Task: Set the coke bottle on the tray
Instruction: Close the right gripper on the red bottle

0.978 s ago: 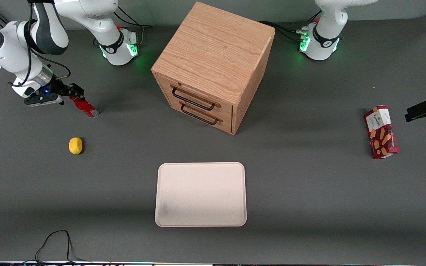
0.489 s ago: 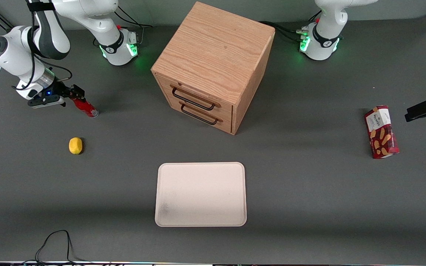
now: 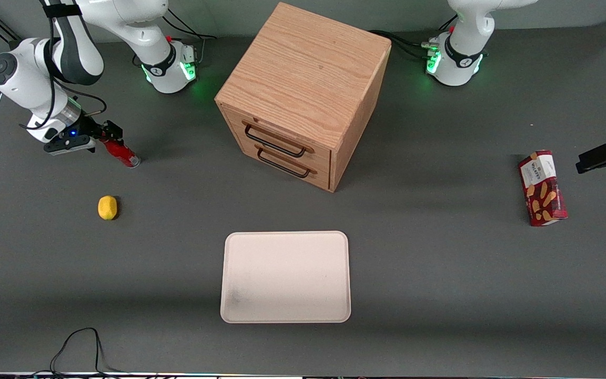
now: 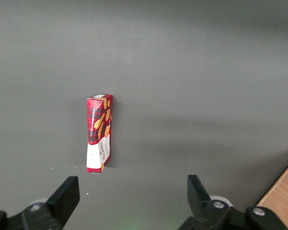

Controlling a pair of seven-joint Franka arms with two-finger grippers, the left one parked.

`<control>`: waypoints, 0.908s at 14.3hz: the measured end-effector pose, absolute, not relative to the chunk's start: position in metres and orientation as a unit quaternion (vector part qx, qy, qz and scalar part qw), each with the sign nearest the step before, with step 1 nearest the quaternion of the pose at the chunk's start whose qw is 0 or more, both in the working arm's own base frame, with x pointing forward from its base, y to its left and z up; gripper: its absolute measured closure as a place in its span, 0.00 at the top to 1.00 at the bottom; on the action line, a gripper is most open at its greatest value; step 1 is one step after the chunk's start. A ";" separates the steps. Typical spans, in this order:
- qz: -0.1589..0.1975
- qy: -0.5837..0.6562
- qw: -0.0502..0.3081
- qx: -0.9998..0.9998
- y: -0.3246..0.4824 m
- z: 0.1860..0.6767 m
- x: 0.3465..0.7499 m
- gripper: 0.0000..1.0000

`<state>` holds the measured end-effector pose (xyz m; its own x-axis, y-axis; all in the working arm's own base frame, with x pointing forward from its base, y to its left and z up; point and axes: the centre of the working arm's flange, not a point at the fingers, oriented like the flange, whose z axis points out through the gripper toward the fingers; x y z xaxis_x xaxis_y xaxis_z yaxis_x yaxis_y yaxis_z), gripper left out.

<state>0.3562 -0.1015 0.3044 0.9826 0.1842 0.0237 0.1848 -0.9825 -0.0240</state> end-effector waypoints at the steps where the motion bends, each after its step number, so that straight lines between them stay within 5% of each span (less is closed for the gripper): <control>1: -0.008 -0.095 0.013 -0.995 -0.101 0.304 0.355 1.00; 10: 0.015 -0.097 0.018 -0.995 -0.100 0.299 0.350 0.95; 12: 0.015 -0.100 0.015 -0.995 -0.100 0.300 0.350 0.78; 13: 0.016 -0.104 0.011 -0.994 -0.100 0.300 0.351 0.56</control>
<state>0.3505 -0.1001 0.3000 0.9778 0.2077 -0.0289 0.2070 -0.9780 -0.0257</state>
